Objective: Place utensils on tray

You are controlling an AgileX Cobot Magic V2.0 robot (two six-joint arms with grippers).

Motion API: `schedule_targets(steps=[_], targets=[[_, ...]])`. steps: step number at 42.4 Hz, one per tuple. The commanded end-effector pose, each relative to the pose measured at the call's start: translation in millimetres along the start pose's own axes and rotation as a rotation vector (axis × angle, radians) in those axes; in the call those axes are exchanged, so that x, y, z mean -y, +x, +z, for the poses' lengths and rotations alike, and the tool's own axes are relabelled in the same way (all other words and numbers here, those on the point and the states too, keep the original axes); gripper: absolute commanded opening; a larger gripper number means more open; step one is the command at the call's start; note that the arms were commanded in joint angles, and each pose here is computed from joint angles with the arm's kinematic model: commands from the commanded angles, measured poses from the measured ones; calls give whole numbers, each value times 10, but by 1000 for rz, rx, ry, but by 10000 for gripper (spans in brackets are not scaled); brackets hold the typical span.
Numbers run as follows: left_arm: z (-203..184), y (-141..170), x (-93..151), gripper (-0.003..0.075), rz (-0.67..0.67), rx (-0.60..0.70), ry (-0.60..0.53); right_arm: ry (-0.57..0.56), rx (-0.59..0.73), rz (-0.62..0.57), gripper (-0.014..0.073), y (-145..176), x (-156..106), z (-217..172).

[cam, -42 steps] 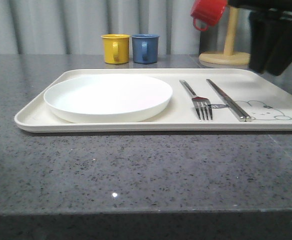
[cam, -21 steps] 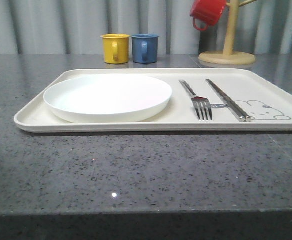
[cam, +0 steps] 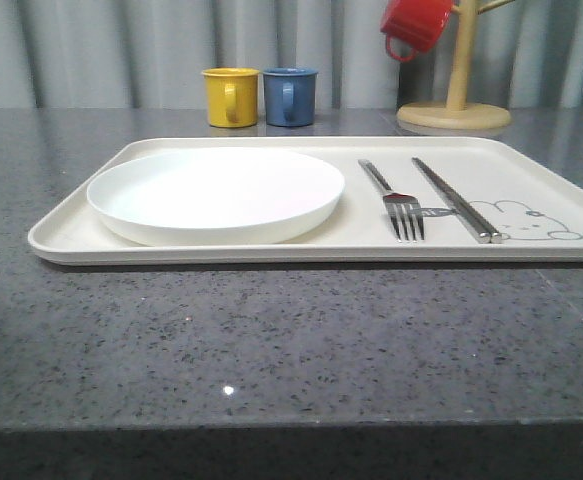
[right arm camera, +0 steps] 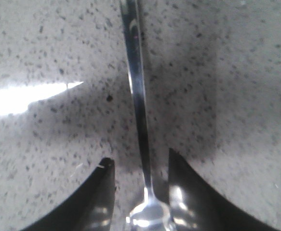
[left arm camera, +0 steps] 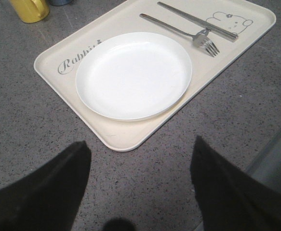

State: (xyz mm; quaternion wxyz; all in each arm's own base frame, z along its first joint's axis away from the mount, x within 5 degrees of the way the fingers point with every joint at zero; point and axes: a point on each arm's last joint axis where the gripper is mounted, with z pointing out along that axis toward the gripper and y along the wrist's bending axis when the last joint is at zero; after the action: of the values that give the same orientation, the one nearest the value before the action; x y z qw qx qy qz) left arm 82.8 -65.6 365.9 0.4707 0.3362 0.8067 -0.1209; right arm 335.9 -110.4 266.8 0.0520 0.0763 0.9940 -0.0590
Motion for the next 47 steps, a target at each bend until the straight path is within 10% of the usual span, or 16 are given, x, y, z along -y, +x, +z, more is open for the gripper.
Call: schedule_targets(steps=[1, 14, 27, 47], targets=[[-60, -124, -7, 438, -9, 96, 0, 13, 71, 6, 304, -19, 52, -176], [-60, -124, -7, 438, -9, 96, 0, 14, 75, 6, -6, -26, 53, -172], [-60, -124, -7, 438, -9, 96, 0, -38, 108, 12, -22, -34, -34, -309], [-61, -126, -8, 438, -8, 98, -2, -310, 204, -315, -20, 27, -1387, -958]])
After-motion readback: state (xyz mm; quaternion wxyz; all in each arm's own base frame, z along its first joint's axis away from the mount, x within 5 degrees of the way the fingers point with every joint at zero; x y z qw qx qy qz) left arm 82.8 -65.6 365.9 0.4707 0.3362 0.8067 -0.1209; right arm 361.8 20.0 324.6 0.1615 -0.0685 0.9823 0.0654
